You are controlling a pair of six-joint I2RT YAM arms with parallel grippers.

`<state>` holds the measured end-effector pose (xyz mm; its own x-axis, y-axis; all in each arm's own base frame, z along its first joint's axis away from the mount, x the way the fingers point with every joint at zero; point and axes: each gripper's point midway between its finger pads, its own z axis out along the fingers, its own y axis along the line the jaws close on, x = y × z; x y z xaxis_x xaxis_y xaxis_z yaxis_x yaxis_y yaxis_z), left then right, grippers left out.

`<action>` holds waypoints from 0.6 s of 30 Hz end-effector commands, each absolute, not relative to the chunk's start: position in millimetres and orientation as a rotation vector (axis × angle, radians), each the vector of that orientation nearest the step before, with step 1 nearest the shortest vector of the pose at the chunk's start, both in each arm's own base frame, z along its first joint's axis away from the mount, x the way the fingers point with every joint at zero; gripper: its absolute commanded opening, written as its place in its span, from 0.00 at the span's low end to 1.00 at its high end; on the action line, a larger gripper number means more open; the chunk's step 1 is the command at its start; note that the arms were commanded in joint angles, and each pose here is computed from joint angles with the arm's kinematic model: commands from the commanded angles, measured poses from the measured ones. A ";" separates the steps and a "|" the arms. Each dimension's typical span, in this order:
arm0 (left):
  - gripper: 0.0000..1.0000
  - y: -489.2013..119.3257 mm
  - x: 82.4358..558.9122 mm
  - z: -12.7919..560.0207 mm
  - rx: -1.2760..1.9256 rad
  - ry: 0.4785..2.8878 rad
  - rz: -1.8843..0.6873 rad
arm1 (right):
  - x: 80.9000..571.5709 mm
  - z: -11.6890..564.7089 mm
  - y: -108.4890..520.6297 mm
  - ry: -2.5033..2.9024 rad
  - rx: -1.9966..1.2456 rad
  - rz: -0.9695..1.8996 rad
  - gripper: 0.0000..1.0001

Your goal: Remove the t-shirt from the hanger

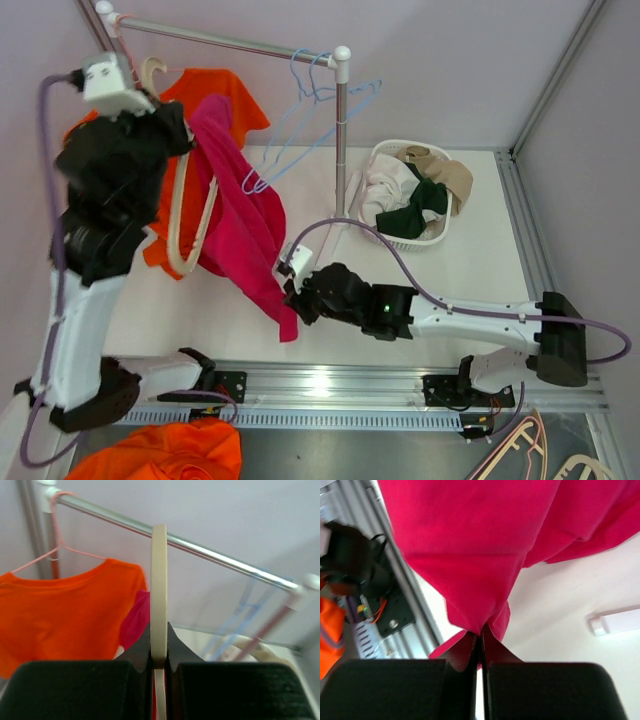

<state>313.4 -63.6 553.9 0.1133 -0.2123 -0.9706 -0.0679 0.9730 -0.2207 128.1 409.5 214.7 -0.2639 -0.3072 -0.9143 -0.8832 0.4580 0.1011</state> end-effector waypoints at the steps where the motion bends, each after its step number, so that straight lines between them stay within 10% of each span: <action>1: 0.01 -96.8 254.2 556.6 -0.035 1.459 -0.434 | 150.2 248.6 427.0 1.743 -0.944 0.830 0.00; 18: 0.01 -82.6 151.3 435.7 0.108 1.701 -0.547 | 187.1 237.1 418.9 1.838 -0.815 0.813 0.00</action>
<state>172.6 -85.1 415.0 -0.3039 -0.1538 -0.9402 0.3104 0.9171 -0.2503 197.6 415.5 227.8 -0.3269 -0.2420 -0.9135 -0.7900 0.6006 0.1236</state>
